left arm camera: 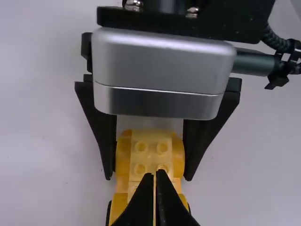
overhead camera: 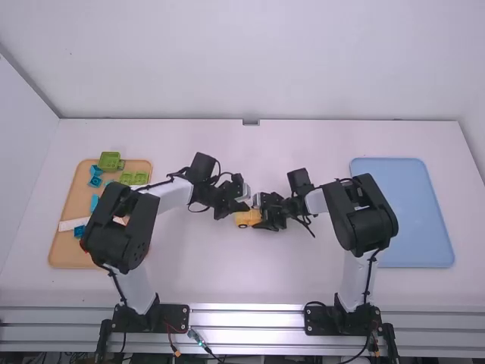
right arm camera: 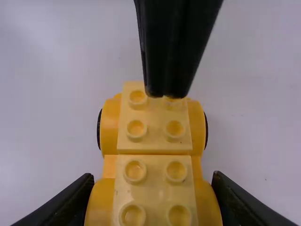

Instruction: Assemble lego blocks to make yellow taxi

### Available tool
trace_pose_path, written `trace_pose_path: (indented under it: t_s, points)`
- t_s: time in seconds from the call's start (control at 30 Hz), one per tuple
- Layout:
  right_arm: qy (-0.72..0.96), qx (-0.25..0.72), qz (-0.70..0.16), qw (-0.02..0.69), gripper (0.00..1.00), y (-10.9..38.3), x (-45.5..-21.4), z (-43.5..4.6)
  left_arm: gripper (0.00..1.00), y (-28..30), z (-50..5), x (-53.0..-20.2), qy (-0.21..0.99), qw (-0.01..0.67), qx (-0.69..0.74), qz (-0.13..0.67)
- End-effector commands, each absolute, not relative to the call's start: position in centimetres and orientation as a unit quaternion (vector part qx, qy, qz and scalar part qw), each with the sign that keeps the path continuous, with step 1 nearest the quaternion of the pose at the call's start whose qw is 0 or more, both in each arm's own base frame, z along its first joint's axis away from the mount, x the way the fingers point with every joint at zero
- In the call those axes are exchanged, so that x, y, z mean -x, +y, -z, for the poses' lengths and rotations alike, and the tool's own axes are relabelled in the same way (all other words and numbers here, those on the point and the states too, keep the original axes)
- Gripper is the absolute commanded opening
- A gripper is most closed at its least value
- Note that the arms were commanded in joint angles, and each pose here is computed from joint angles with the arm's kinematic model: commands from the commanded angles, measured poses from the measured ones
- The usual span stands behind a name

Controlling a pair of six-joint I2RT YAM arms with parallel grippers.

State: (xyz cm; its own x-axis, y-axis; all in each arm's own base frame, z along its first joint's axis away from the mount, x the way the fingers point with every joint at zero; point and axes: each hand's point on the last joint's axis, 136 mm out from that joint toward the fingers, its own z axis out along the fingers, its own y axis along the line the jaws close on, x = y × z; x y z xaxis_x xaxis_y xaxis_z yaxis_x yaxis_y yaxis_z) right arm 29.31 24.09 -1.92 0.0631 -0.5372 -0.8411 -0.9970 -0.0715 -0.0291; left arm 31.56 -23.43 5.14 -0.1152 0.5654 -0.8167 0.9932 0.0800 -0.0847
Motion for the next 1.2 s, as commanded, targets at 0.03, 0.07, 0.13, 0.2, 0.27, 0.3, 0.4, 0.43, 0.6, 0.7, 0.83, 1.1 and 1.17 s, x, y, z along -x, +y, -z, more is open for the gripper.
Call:
trace_pose_path:
  t_s: [0.03,0.07,0.13,0.2,0.27,0.3,0.4,0.43,0.6,0.7,0.83,1.1,1.17]
  points:
    - [0.593,0.644,-0.347,0.336,0.63,24.2,-29.5,2.0,0.02,-23.4,-5.4,-30.8,0.659,0.316,-0.587,0.348]
    - [0.593,0.644,-0.348,0.336,0.63,24.2,-29.4,2.0,0.02,-23.4,-5.1,-30.7,0.662,0.314,-0.589,0.343]
    - [0.593,0.644,-0.348,0.335,0.63,24.2,-29.4,2.0,0.02,-23.0,-3.5,-30.8,0.678,0.305,-0.588,0.319]
    - [0.593,0.644,-0.348,0.335,0.63,24.2,-29.4,2.0,0.02,-22.8,-2.8,-31.1,0.690,0.303,-0.578,0.313]
    - [0.593,0.644,-0.348,0.335,0.63,24.2,-29.4,2.0,0.02,-22.6,-1.9,-31.1,0.703,0.300,-0.563,0.313]
    - [0.593,0.644,-0.348,0.334,0.63,24.2,-29.4,2.0,0.02,-22.5,-1.5,-30.9,0.705,0.296,-0.562,0.315]
    - [0.593,0.644,-0.347,0.335,0.63,24.2,-29.4,2.0,0.02,-22.2,0.1,-29.8,0.711,0.276,-0.562,0.321]
    - [0.593,0.644,-0.347,0.335,0.63,24.2,-29.5,2.0,0.02,-22.1,0.3,-29.7,0.713,0.274,-0.560,0.320]
    - [0.592,0.645,-0.346,0.337,0.63,24.2,-29.5,2.0,0.02,-21.9,2.5,-28.4,0.724,0.243,-0.557,0.326]
    - [0.592,0.644,-0.347,0.337,0.63,24.2,-29.5,2.0,0.02,-21.7,3.1,-28.0,0.721,0.237,-0.564,0.326]
    - [0.592,0.645,-0.347,0.337,0.63,24.2,-29.5,2.0,0.01,-21.2,3.8,-27.9,0.731,0.225,-0.567,0.305]
    - [0.593,0.645,-0.345,0.337,0.63,24.2,-29.5,2.0,0.01,-20.9,2.9,-27.3,0.711,0.198,-0.598,0.312]
    - [0.593,0.645,-0.345,0.337,0.63,24.2,-29.5,2.0,0.01,-21.4,1.4,-28.3,0.705,0.208,-0.596,0.322]
